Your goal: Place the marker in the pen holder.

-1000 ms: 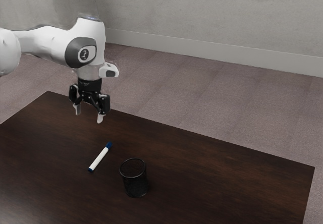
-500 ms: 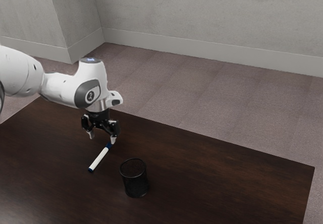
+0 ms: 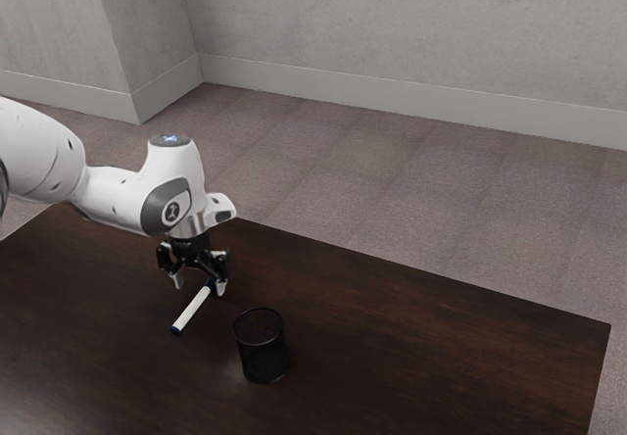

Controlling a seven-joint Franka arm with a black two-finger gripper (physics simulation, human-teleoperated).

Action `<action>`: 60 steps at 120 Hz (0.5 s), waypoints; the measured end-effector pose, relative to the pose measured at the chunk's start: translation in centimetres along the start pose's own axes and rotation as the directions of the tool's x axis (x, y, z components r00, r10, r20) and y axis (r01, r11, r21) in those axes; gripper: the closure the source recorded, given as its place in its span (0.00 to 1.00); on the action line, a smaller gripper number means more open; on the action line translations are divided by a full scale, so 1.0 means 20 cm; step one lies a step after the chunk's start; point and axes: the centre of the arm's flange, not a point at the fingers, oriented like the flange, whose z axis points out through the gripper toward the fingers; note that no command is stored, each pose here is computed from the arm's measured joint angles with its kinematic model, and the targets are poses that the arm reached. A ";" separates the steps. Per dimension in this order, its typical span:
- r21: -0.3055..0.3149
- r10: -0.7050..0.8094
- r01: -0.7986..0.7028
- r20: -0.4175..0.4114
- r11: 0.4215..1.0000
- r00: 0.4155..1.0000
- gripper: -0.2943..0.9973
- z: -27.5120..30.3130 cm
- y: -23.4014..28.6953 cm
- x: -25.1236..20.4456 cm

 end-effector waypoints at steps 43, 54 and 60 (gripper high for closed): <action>-0.002 -0.022 0.022 -0.018 1.000 1.000 0.58 -0.01 0.01 0.00; -0.001 -0.025 0.025 -0.019 1.000 1.000 0.63 -0.01 0.01 0.00; -0.001 -0.026 0.026 -0.020 1.000 0.999 0.65 -0.01 0.01 0.00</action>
